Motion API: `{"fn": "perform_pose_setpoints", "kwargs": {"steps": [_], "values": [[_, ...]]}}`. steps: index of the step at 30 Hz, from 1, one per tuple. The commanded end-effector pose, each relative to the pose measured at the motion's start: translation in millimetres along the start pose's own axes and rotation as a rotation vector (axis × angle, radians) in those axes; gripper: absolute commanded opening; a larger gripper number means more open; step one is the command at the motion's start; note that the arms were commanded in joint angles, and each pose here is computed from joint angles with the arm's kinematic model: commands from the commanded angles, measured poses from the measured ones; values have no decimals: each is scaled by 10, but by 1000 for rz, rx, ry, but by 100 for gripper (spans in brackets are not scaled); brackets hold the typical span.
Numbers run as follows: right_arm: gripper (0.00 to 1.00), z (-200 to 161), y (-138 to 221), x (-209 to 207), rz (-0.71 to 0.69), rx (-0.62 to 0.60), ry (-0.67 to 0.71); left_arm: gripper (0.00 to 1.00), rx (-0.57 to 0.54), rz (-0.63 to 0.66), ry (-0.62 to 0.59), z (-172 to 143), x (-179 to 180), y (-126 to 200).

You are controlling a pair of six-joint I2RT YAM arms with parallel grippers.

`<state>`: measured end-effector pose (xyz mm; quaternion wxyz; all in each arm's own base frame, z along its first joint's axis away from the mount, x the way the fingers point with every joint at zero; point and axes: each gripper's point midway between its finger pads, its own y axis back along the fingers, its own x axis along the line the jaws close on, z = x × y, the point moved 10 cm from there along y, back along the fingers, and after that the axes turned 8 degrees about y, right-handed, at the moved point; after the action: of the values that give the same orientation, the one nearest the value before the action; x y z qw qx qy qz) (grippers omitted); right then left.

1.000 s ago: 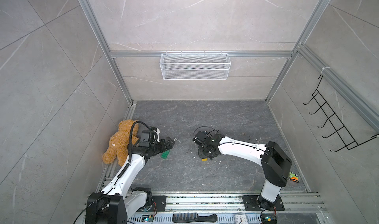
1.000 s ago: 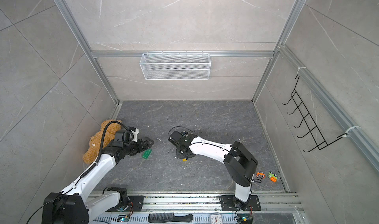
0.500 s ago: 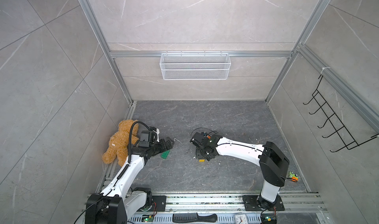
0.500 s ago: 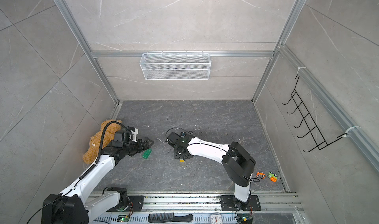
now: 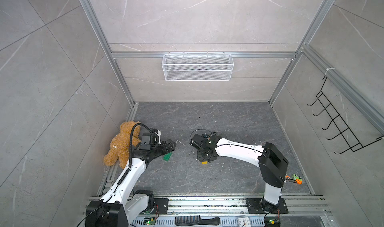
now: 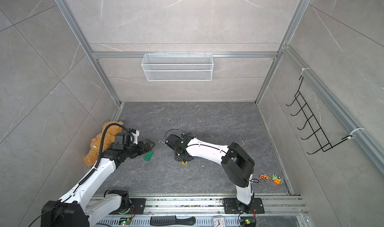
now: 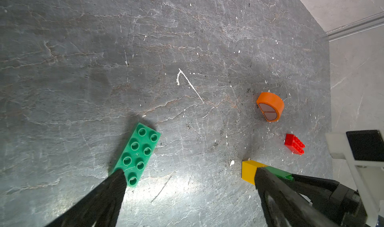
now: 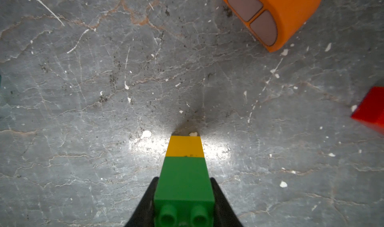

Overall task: Assemble an ice cream with lego
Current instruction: Assemble the lego brick with the lego brick.

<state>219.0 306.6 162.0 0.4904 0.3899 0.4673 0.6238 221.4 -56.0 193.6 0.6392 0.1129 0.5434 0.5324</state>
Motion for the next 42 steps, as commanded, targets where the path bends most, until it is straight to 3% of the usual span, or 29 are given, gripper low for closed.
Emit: {"fn": "perform_pose_setpoints", "kwargs": {"steps": [1,11,16,22,32,42], "values": [[15,-256,-238,-115,-119,173,34,99,-40,-12,-39,77,-97,106],[34,-229,-193,-104,-114,159,25,99,-45,-6,-40,75,-96,125],[54,-209,-132,-95,-92,146,21,100,-50,-5,-43,75,-100,140],[67,-181,32,-97,-49,109,13,100,-55,-3,-45,76,-101,153],[70,-136,405,-119,43,40,31,99,-56,-3,-48,81,-106,155],[74,-118,782,-425,17,-23,1,99,-55,9,-50,95,-100,141]]}}
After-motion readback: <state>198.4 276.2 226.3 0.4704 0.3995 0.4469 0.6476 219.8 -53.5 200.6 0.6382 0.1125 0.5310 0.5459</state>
